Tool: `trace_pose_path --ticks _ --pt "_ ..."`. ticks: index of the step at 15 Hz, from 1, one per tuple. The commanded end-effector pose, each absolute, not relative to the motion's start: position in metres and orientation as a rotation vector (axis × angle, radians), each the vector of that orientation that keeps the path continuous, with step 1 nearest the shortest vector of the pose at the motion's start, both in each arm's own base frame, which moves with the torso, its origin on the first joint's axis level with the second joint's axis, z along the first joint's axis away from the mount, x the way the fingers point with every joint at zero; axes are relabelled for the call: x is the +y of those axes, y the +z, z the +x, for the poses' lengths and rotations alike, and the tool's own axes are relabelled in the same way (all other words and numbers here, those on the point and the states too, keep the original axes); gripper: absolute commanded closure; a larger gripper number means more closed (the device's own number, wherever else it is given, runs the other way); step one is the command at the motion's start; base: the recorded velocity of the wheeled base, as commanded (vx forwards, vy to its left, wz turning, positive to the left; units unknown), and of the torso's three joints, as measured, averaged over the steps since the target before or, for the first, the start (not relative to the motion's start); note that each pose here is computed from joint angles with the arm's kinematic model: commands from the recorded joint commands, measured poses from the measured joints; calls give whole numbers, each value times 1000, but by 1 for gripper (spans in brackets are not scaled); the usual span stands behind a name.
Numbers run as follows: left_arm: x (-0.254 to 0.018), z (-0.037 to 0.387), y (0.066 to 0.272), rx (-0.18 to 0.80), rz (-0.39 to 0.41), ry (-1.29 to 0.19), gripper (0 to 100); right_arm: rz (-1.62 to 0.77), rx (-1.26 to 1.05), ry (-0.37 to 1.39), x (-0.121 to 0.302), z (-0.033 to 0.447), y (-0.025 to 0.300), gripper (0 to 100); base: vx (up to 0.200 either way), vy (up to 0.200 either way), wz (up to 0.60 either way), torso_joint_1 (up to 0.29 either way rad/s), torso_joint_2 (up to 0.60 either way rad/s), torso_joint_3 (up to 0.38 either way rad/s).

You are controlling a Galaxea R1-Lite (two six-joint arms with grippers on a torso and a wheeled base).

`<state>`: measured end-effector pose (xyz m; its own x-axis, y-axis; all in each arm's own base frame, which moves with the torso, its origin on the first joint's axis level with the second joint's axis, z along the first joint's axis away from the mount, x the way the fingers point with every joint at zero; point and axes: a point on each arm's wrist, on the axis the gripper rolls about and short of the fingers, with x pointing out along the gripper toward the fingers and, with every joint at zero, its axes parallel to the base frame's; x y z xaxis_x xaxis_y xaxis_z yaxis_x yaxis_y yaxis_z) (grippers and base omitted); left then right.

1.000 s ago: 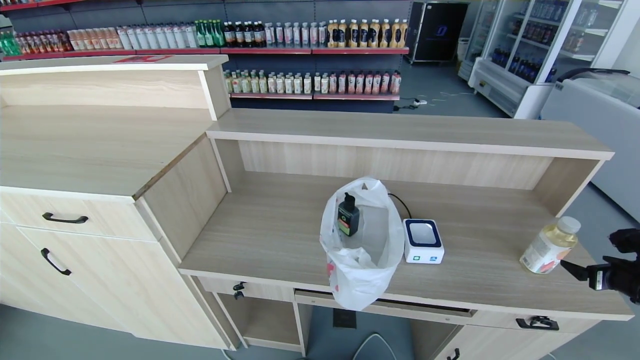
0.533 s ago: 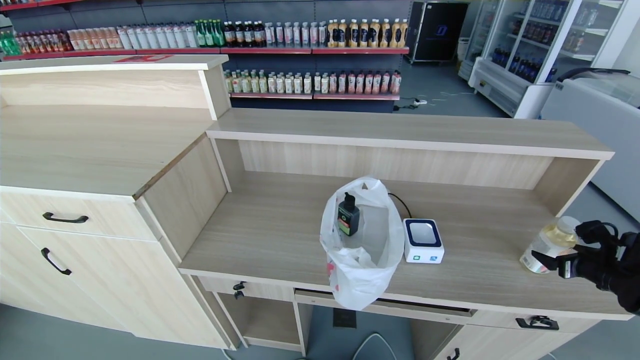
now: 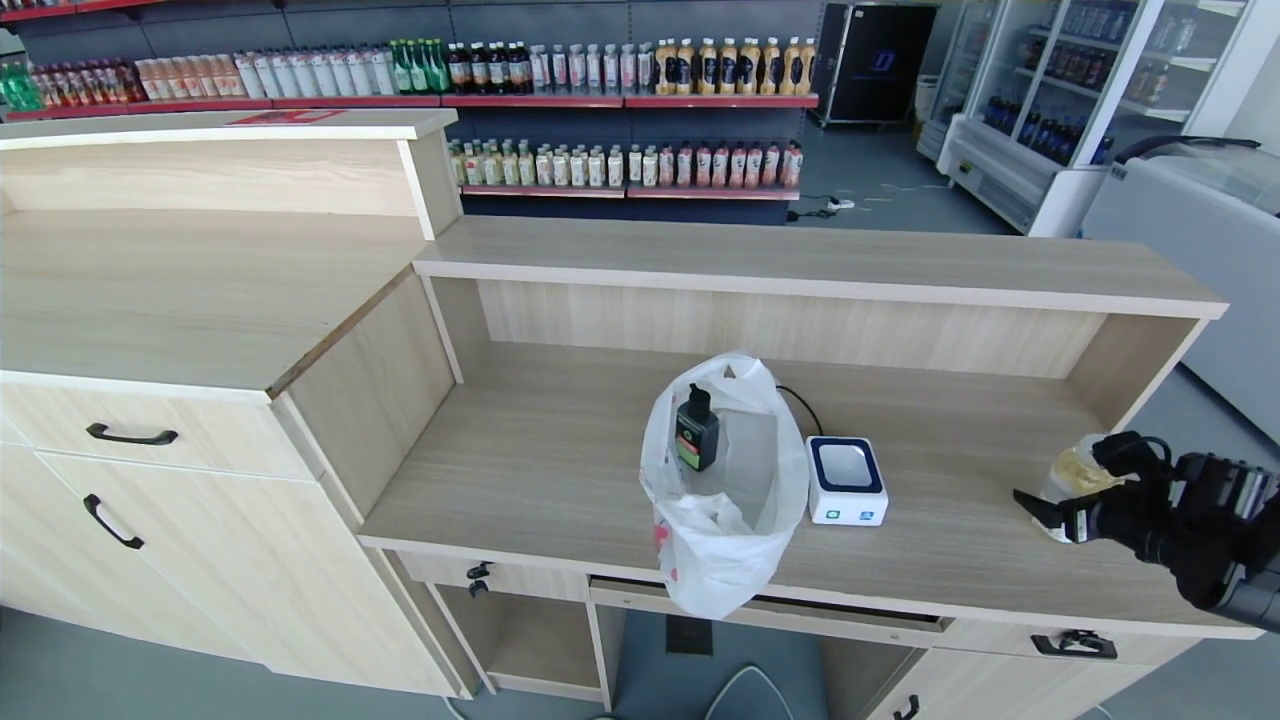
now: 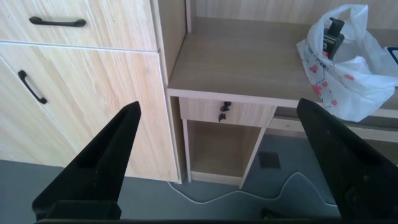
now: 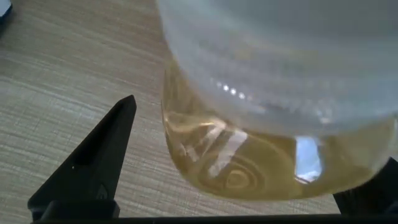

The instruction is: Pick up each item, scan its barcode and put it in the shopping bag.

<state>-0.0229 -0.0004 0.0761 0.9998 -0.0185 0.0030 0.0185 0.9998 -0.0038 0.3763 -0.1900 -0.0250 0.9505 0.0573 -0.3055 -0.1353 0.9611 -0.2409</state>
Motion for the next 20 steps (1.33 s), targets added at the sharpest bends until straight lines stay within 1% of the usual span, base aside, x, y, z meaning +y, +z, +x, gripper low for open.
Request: trace_pose_path --ticks 1,4,9,10,20 --pt "0 -23 76 -3 -5 -18 0 -275 285 97 -190 385 -26 0 0 0 0 0 0 0" --pt "0 -23 76 -3 -5 -18 0 -258 269 76 -189 393 -22 0 0 0 0 0 0 0" --pt "0 -23 76 -3 -5 -18 0 -252 281 83 -185 395 -30 0 0 0 0 0 0 0" --pt "0 -23 76 -3 -5 -18 0 -252 281 83 -185 395 -30 100 0 0 0 0 0 0" --pt "0 -23 76 -3 -5 -18 0 -255 230 77 -187 407 -19 100 0 0 0 0 0 0"
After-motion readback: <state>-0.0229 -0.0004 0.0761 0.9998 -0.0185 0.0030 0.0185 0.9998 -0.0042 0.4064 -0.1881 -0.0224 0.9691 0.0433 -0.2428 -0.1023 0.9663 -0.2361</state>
